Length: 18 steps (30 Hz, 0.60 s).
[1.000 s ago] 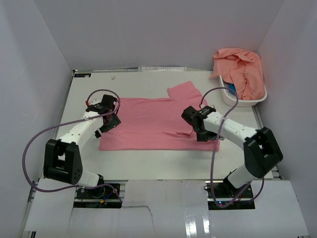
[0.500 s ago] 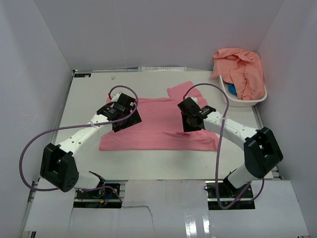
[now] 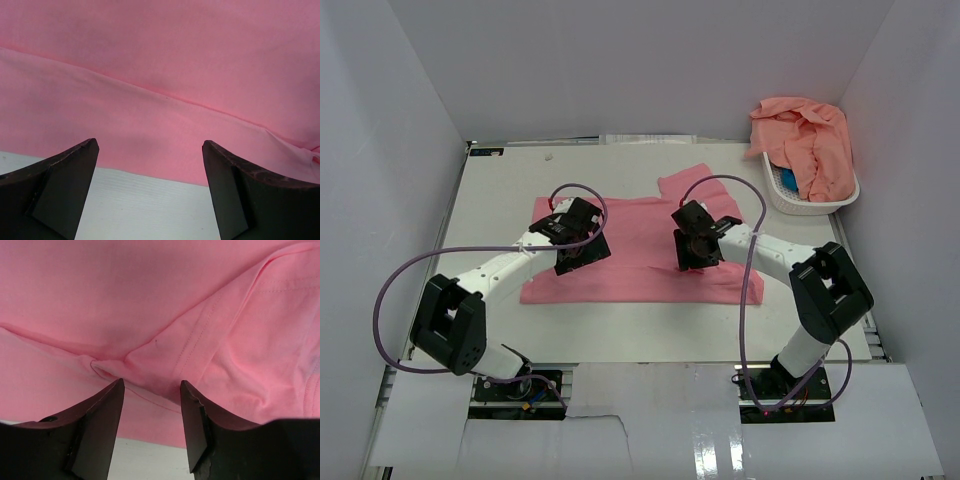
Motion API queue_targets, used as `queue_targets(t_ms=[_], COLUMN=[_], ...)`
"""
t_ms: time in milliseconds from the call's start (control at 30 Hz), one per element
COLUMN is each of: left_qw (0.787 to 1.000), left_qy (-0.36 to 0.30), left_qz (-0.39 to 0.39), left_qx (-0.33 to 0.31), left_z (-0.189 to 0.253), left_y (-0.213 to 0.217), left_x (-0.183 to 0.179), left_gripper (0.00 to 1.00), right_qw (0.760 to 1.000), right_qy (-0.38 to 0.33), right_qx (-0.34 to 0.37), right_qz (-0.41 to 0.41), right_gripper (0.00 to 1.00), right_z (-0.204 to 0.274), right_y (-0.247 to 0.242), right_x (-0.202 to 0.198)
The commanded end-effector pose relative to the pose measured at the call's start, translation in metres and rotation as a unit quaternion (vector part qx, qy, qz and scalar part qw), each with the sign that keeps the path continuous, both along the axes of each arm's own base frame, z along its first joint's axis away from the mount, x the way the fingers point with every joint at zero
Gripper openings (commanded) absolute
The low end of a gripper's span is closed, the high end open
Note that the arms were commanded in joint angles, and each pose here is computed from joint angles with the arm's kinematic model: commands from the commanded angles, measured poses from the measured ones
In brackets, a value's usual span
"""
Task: Fold and stack the t-shirts
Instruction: Fold the flattened tshirt in 1/3 of the way
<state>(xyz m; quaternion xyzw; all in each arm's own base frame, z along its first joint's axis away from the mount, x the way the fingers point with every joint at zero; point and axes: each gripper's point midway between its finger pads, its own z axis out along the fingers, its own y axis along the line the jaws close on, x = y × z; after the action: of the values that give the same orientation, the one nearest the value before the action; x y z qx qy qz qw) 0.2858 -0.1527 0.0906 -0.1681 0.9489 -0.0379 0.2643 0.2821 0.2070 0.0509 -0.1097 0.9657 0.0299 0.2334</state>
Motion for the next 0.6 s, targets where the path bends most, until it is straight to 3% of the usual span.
queue_targets(t_ms=[0, 167, 400, 433, 567], left_qw=[1.000, 1.000, 1.000, 1.000, 1.000], left_qy=[-0.022, -0.027, -0.023, -0.023, -0.028], left_qz=[0.006, 0.008, 0.008, 0.008, 0.007], left_qx=[-0.002, 0.004, 0.012, 0.012, 0.010], left_z=[0.008, 0.009, 0.003, 0.003, 0.006], left_y=[0.000, 0.003, 0.006, 0.006, 0.005], left_x=[0.005, 0.006, 0.004, 0.004, 0.006], left_gripper=[0.96, 0.96, 0.96, 0.96, 0.96], right_qw=[1.000, 0.999, 0.988, 0.982, 0.961], right_qy=[-0.014, -0.047, -0.150, -0.179, -0.226], right_qx=[0.005, -0.002, -0.015, 0.020, 0.043], right_qz=[-0.002, 0.015, 0.031, 0.057, 0.154], right_gripper=[0.55, 0.58, 0.57, 0.60, 0.63], right_z=[0.003, 0.009, 0.032, 0.047, 0.053], right_y=[-0.003, -0.016, -0.038, -0.026, -0.013], right_x=[0.001, -0.003, 0.005, 0.009, 0.005])
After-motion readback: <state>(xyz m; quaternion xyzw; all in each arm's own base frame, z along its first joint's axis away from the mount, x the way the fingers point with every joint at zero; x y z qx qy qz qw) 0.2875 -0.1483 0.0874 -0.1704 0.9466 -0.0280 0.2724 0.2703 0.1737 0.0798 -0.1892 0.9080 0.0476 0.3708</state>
